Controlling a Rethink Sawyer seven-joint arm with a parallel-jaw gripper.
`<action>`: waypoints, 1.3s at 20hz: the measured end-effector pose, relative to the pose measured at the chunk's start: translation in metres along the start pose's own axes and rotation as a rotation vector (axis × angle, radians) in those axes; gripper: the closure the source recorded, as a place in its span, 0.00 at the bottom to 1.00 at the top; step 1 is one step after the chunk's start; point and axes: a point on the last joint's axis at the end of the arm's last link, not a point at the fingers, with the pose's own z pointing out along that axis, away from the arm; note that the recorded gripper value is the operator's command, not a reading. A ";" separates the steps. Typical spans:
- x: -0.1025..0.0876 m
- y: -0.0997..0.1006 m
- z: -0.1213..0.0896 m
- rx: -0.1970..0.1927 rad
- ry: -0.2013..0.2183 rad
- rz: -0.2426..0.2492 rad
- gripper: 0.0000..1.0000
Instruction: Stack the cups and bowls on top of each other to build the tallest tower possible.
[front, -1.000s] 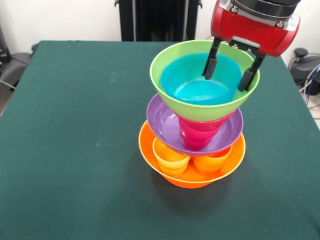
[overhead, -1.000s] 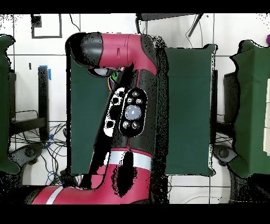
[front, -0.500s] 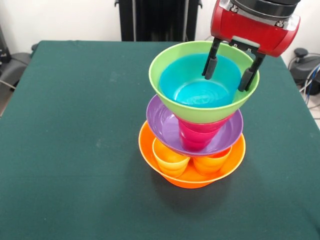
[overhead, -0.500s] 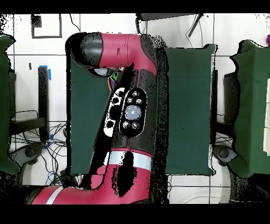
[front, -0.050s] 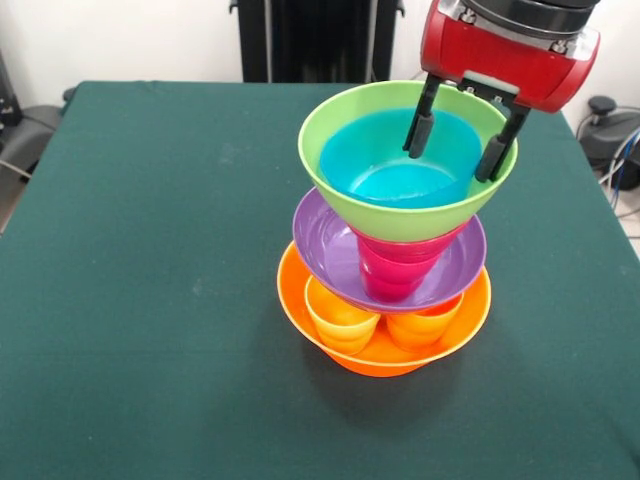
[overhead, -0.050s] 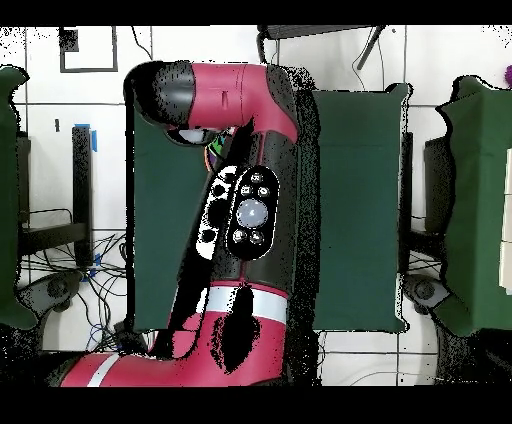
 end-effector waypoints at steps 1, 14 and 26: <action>0.000 0.000 -0.001 0.000 -0.001 0.000 0.00; -0.006 -0.003 -0.024 -0.011 -0.032 0.005 0.00; -0.010 -0.006 -0.046 -0.020 -0.052 0.011 0.00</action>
